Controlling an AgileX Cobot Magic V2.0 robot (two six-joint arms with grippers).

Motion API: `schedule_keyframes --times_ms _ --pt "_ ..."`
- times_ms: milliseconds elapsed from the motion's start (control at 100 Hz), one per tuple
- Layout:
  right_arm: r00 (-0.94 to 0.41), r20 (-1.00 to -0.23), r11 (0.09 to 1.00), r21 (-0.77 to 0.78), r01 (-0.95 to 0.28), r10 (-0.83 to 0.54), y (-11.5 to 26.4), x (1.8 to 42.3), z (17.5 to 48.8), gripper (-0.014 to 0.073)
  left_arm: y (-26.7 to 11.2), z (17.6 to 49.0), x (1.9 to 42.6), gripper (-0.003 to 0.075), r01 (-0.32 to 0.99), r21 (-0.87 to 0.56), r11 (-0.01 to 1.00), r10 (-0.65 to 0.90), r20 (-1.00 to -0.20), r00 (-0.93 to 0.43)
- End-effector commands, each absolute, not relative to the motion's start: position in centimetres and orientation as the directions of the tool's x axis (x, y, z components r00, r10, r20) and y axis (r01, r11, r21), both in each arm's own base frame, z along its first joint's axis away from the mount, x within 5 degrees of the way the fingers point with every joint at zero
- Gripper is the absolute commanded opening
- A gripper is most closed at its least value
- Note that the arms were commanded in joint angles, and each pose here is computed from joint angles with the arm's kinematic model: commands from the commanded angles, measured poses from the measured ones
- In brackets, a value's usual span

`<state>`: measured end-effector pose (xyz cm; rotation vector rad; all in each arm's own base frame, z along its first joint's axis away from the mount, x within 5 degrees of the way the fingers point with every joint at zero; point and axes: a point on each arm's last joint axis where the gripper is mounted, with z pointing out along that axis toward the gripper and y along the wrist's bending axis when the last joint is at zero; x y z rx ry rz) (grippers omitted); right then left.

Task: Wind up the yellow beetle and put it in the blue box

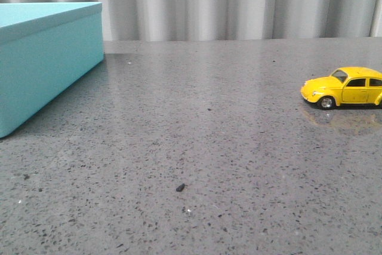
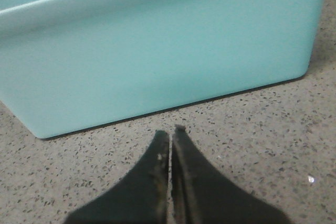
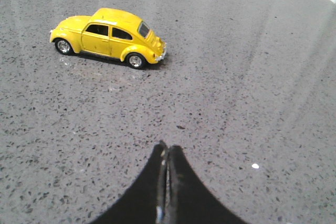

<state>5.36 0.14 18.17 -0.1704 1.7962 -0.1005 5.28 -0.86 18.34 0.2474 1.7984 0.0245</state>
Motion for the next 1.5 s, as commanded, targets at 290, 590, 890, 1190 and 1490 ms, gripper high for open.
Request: schedule_keyframes --times_ms 290,590,890,1190,1490 --pt "-0.197 -0.964 0.984 -0.168 -0.061 -0.177 0.15 5.36 17.72 -0.0053 -0.81 17.92 5.29 -0.0021 0.142 0.144 0.979 0.17 -0.967 -0.191" --pt "-0.197 -0.964 0.984 -0.168 -0.061 -0.177 0.15 5.36 17.72 -0.0053 -0.81 17.92 5.29 -0.0021 0.142 0.144 0.979 0.17 -0.967 -0.191" --pt "-0.197 -0.964 0.984 -0.168 -0.061 -0.177 0.15 5.36 17.72 -0.0052 -0.81 17.92 5.29 -0.0021 0.142 0.144 0.979 0.17 -0.967 -0.191" --pt "-0.197 -0.964 0.984 -0.168 -0.061 -0.177 0.15 5.36 17.72 -0.0053 -0.81 17.92 5.29 -0.0021 0.142 0.144 0.979 0.17 -0.967 -0.191" --pt "-0.226 -0.958 0.984 -0.167 -0.066 -0.178 0.15 5.3 17.46 -0.0053 -0.81 17.92 5.29 -0.0021 0.142 0.144 0.979 0.17 -0.967 -0.191"
